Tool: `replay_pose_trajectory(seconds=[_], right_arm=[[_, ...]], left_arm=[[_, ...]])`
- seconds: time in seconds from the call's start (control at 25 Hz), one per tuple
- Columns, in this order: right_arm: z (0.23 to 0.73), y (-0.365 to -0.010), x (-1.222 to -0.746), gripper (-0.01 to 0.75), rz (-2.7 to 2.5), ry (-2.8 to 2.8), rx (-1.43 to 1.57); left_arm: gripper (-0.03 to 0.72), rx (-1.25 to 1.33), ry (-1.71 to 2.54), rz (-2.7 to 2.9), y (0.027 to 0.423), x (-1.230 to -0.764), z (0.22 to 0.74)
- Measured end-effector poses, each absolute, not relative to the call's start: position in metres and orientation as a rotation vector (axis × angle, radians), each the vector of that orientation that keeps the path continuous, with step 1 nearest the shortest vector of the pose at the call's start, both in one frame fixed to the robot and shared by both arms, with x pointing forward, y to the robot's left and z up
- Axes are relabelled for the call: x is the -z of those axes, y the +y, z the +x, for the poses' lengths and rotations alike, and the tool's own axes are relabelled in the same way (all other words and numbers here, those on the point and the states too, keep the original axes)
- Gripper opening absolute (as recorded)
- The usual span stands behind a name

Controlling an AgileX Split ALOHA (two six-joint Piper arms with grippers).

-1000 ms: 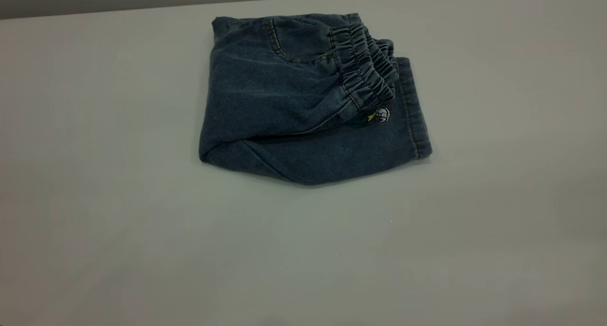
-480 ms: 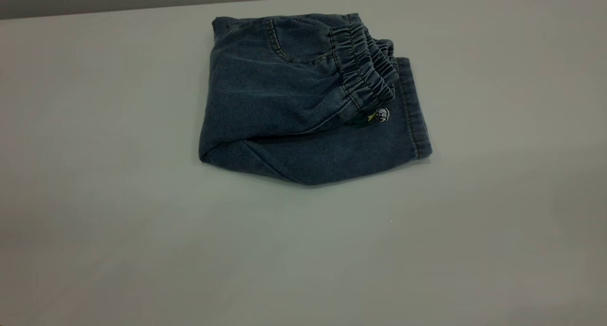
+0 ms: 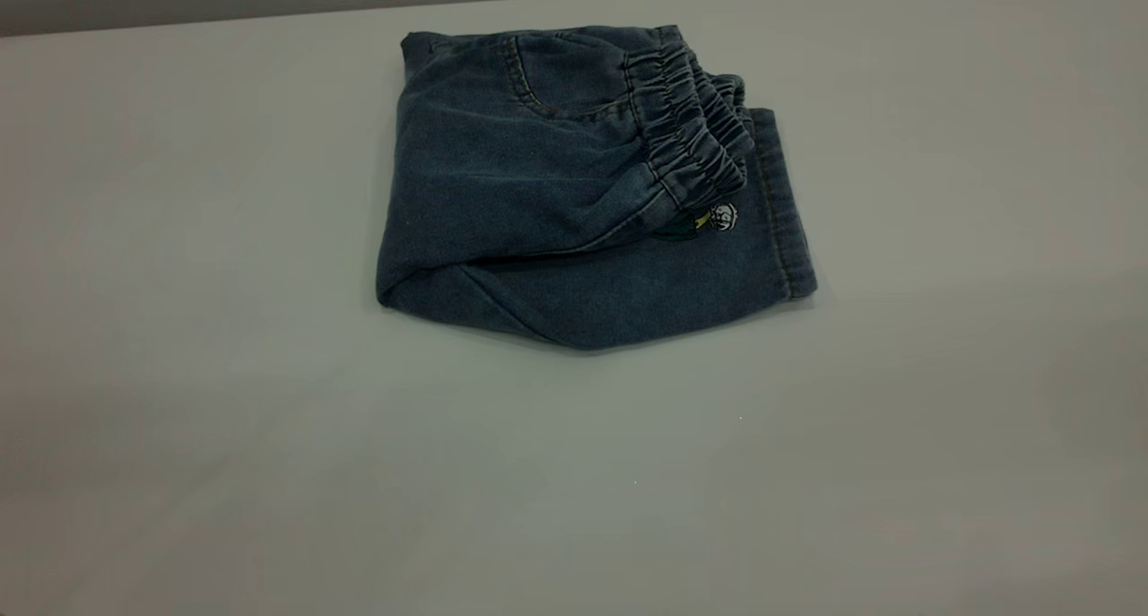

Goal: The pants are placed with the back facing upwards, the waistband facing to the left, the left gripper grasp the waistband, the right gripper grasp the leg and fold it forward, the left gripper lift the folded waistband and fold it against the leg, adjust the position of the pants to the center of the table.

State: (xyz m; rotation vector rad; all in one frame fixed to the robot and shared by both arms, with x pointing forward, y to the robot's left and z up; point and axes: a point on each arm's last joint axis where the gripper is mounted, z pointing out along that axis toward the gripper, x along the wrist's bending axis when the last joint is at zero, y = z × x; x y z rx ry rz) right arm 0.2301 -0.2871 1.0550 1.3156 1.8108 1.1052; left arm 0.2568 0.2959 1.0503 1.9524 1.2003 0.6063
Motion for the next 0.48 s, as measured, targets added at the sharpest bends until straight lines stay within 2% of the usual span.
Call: replay_pose_trajectory(seconds=[0.48], right_arm=[[0.2300,-0.2872,-1.0548,0.477,1.317,1.813,-1.103]], left_arm=[[0.499,-0.606,1.196,1.946,0.2955,-1.0508,0.2571]])
